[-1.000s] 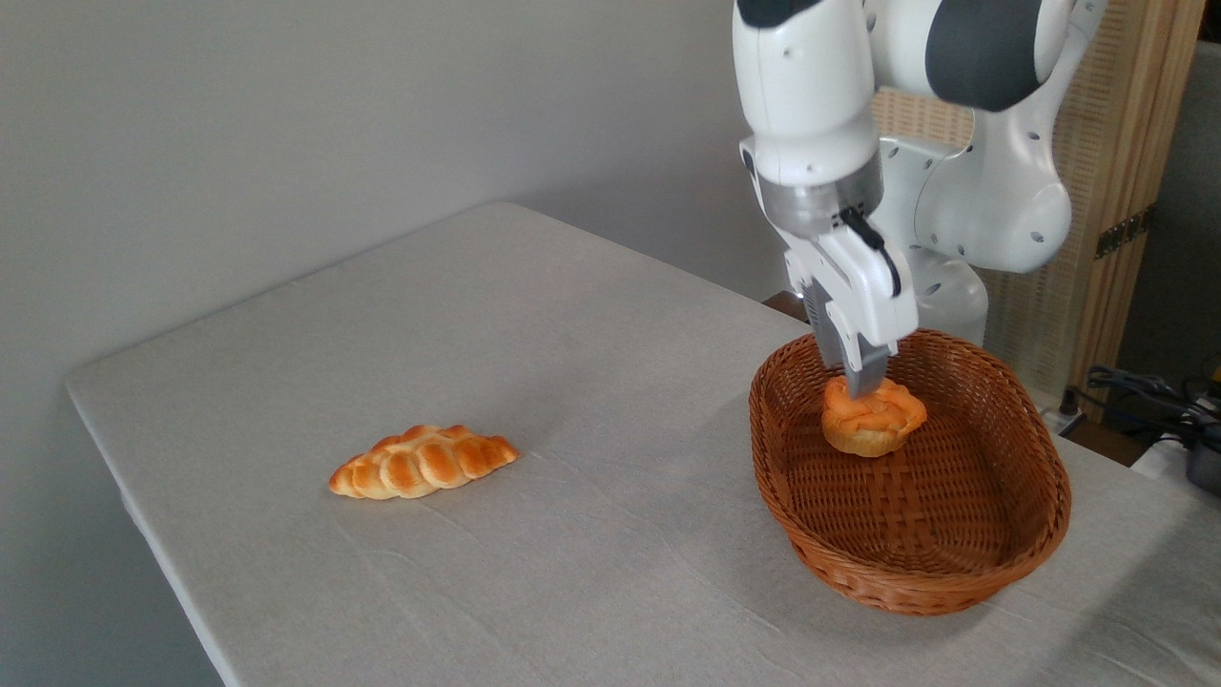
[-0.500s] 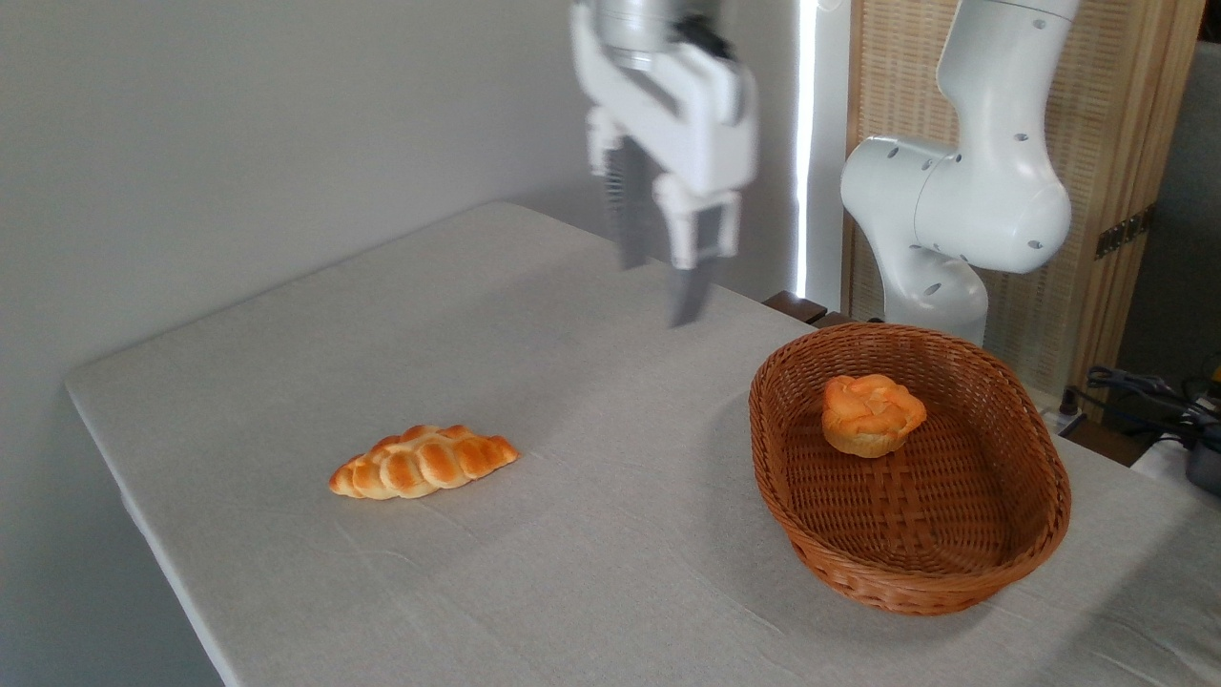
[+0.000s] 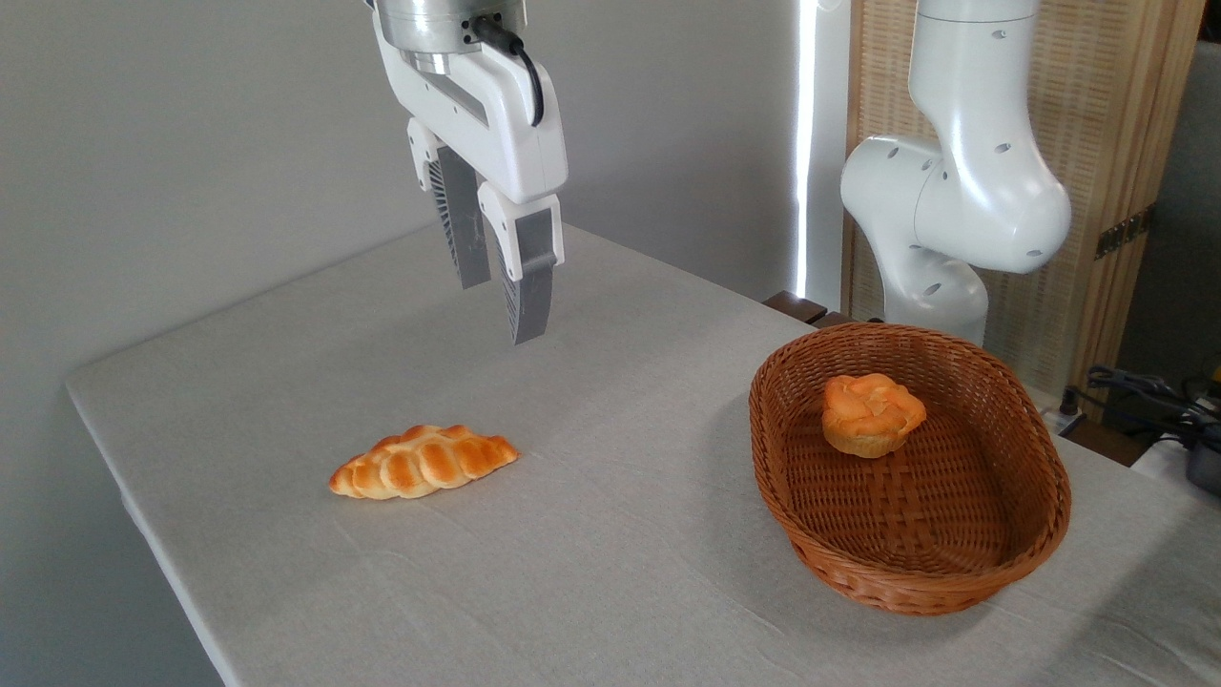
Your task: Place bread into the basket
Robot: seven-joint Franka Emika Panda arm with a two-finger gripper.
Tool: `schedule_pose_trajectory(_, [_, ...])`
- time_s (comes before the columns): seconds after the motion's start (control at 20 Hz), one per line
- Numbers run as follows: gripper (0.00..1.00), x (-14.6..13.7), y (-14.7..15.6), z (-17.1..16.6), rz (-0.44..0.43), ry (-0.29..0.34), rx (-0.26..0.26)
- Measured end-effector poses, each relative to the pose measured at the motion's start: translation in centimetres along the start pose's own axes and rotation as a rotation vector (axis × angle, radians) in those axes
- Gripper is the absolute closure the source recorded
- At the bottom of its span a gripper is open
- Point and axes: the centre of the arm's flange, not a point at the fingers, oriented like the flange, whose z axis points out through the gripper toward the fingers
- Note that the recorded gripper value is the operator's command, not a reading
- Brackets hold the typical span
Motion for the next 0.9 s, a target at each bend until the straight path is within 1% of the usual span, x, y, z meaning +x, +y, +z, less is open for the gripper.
schedule_pose_trajectory(0.15, [0.00,0.3,0.2,0.2,-0.031,-0.012,0.004])
schedule_pose_trajectory(0.25, [0.00,0.9,0.4,0.6,-0.043,-0.050,0.034])
schedule_pose_trajectory(0.35, [0.00,1.7,0.9,0.8,-0.067,-0.071,0.058])
schedule_pose_trajectory(0.55, [0.00,2.0,1.0,0.9,-0.081,-0.078,0.069])
schedule_pose_trajectory(0.9, [0.00,1.7,0.7,0.9,-0.088,-0.079,0.070])
